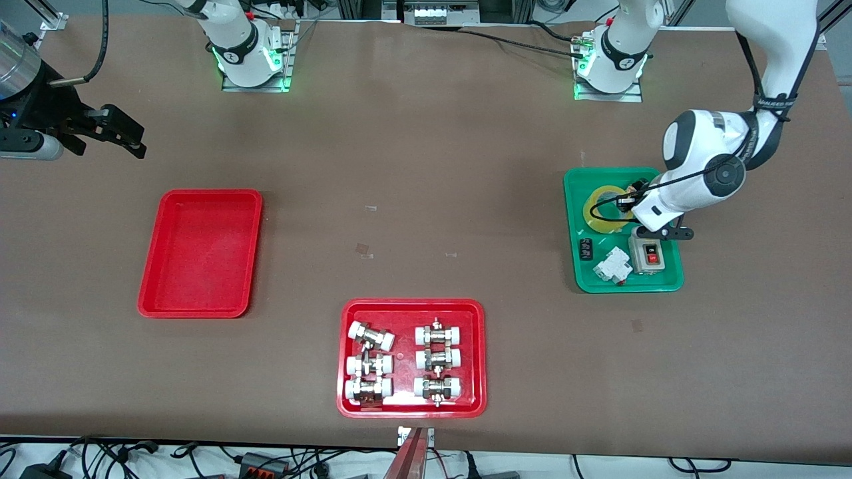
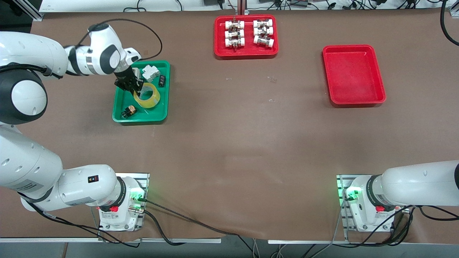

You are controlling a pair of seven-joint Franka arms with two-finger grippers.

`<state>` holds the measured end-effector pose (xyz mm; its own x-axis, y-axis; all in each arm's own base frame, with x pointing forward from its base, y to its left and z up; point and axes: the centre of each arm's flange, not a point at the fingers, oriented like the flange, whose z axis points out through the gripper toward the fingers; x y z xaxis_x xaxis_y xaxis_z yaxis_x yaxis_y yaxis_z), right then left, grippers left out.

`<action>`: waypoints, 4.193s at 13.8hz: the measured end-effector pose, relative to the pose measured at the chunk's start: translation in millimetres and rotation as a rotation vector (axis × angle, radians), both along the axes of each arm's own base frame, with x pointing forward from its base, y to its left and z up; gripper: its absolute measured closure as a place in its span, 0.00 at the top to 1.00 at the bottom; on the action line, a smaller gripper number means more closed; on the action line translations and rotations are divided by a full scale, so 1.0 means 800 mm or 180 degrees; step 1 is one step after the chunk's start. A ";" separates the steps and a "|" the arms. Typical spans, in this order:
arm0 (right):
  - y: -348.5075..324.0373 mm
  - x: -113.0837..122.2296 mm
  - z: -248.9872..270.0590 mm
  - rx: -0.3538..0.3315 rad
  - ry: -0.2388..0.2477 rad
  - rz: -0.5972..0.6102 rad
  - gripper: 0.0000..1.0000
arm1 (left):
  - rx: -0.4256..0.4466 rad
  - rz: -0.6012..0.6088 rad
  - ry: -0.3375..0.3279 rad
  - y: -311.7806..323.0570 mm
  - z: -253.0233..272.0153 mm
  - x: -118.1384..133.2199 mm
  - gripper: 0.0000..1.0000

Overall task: Left arm passes tape to right arm into tray
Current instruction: 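Lift the tape roll with the left gripper and carry it toward the right gripper, then reach the right gripper to the tape while the left gripper holds it, then grasp the tape with the right gripper while the left gripper releases it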

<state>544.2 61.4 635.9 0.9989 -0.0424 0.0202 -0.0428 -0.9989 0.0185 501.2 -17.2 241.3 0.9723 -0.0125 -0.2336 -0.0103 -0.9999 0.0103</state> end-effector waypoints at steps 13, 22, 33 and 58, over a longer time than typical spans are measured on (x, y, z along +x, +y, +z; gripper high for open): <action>-0.004 0.010 -0.005 0.0011 -0.0042 -0.0018 1.00 | 0.0071 0.0217 -0.0240 -0.160 0.391 0.070 0.22; 0.010 0.015 -0.070 0.0218 0.0590 0.0051 1.00 | -0.0841 0.1419 -0.0134 -0.462 0.276 0.095 0.22; 0.059 0.121 -0.238 0.2669 0.0506 0.0390 1.00 | -0.1933 0.3799 0.0117 -0.621 0.199 0.084 0.22; 0.219 0.156 -0.310 0.2790 -0.0257 0.0648 0.55 | -0.2080 0.4014 0.0172 -0.638 0.175 0.081 0.28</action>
